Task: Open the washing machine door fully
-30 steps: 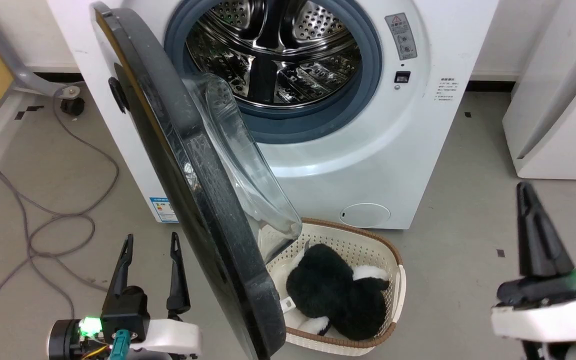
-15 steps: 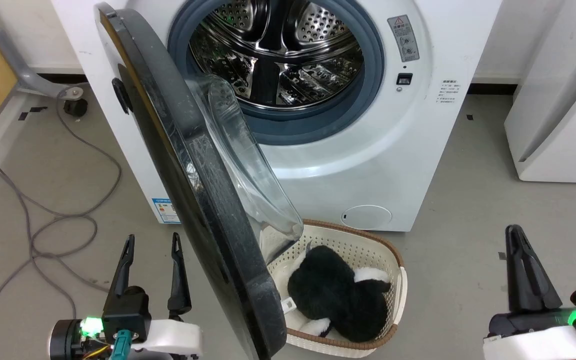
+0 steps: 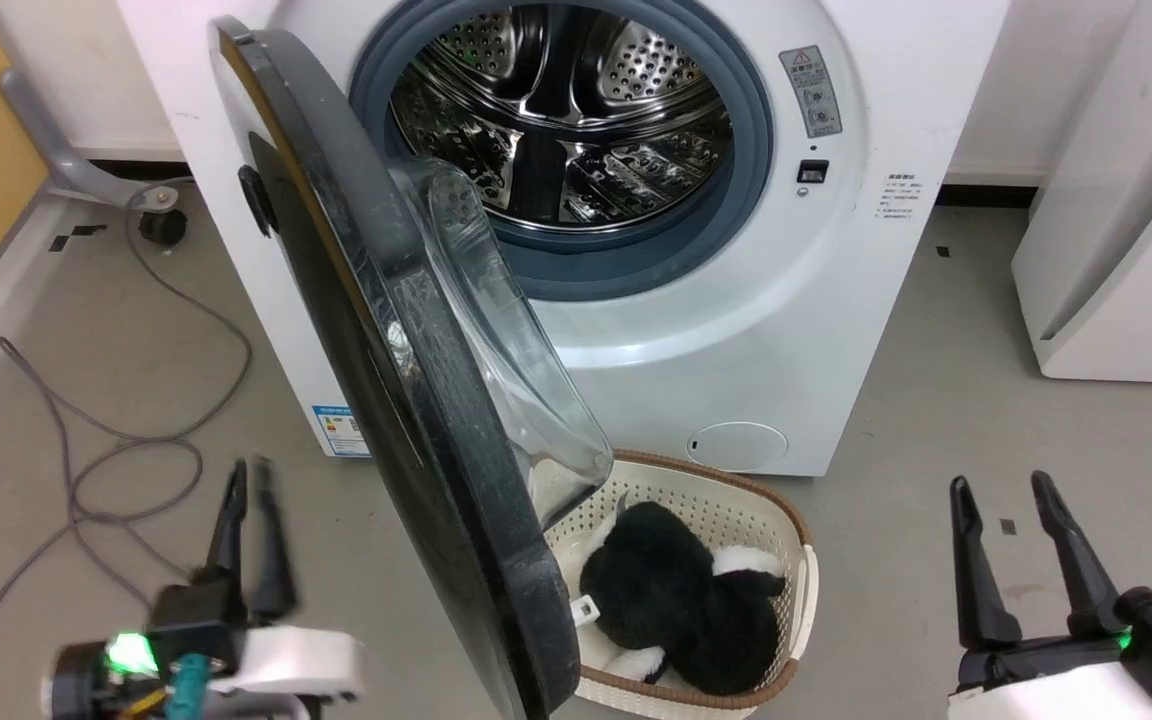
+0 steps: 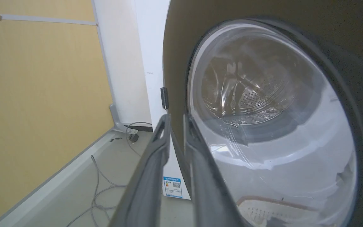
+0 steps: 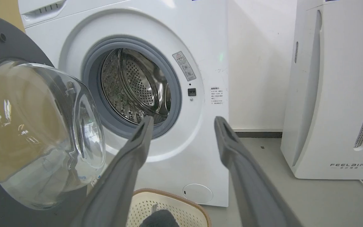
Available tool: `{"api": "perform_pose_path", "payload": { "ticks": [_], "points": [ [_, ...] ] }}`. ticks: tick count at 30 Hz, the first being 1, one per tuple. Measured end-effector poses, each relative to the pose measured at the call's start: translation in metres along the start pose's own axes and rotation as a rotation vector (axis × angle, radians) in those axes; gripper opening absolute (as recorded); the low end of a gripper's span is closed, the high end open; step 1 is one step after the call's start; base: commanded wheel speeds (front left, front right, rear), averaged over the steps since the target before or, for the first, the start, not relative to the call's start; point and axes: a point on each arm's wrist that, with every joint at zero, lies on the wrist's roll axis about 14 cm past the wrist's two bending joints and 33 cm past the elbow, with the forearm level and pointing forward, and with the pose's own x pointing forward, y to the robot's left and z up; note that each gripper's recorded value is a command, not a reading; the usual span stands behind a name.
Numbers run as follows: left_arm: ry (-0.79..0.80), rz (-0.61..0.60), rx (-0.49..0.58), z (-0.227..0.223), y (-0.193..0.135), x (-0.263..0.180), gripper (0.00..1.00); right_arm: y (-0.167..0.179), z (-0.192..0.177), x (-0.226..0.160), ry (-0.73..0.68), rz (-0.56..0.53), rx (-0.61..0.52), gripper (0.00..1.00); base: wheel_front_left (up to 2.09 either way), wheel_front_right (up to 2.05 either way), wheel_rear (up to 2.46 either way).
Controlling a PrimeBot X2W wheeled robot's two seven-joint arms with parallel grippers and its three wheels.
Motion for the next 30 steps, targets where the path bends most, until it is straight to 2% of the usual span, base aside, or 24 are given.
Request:
{"api": "perform_pose_path", "payload": {
  "ticks": [6,11,19,30],
  "points": [
    [-0.176,0.037,0.021,0.055,0.020,0.017,0.00,0.004,-0.004,0.000,0.015,0.013,-0.015,1.00,0.00,0.00,0.00],
    [-0.394,0.007,0.015,0.123,0.012,0.022,0.00,0.005,-0.007,-0.002,0.023,0.017,-0.013,1.00,0.00,0.00,0.00],
    [-0.626,-0.153,-0.063,0.196,-0.033,0.005,0.00,0.009,-0.008,-0.002,0.027,0.028,-0.009,1.00,0.00,0.00,0.00],
    [-0.736,-0.505,-0.183,0.232,-0.116,-0.042,0.00,0.010,-0.012,-0.006,0.041,0.030,-0.008,1.00,0.00,0.00,0.00]
  ]
}}
